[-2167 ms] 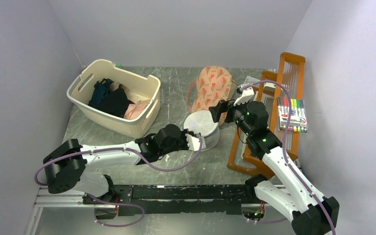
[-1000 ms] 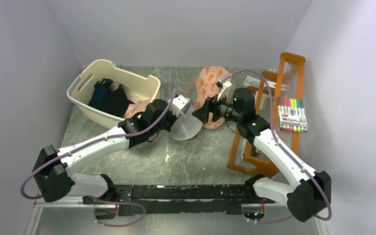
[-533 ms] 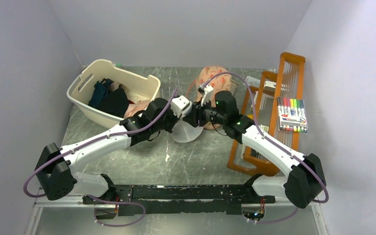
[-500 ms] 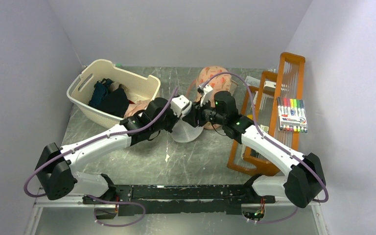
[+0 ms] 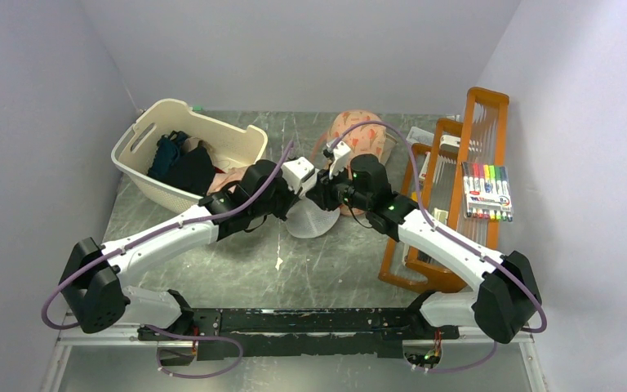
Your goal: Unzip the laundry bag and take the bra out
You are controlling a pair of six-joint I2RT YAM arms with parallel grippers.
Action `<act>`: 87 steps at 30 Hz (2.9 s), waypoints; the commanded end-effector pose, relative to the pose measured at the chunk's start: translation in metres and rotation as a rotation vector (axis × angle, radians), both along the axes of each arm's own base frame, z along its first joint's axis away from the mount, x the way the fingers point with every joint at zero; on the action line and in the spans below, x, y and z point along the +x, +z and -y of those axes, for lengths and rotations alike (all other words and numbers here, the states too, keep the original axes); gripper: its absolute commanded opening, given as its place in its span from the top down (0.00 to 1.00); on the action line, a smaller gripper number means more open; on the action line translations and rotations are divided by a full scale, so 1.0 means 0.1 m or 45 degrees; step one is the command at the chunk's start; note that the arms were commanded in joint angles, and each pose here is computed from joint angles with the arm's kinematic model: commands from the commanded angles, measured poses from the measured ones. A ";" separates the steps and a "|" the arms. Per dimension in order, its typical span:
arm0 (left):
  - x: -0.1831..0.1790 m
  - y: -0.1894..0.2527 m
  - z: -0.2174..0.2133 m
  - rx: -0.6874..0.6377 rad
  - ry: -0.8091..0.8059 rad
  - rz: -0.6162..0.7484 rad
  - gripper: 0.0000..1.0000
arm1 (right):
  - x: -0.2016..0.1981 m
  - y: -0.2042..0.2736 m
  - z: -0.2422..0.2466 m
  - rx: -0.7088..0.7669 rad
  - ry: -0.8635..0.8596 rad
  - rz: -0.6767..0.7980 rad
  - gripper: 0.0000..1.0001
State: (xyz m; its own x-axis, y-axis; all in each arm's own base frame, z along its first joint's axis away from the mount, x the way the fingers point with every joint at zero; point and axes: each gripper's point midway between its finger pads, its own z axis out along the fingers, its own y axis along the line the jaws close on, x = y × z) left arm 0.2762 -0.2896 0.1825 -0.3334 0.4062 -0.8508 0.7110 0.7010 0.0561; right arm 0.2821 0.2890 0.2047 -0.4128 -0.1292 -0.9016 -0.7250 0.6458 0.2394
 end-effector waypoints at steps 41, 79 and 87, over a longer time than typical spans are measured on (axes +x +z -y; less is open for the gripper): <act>0.03 0.19 0.10 -0.077 -0.052 0.000 0.93 | 0.19 -0.12 0.25 -0.115 -0.216 0.077 1.00; -0.20 0.47 0.31 -0.275 -0.281 -0.022 0.28 | -0.21 0.12 0.11 0.064 0.075 0.095 1.00; -0.25 0.67 0.27 -0.342 -0.311 0.069 0.12 | 0.01 0.11 0.33 -0.006 -0.152 0.114 1.00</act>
State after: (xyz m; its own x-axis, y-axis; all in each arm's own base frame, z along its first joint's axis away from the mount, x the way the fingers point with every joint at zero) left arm 0.2497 -0.3160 0.2165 -0.2906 0.3136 -0.9040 0.8494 0.5196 -0.0928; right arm 0.2710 0.2667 0.2016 -0.3700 -0.1324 -0.9195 -0.7241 0.6612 0.1962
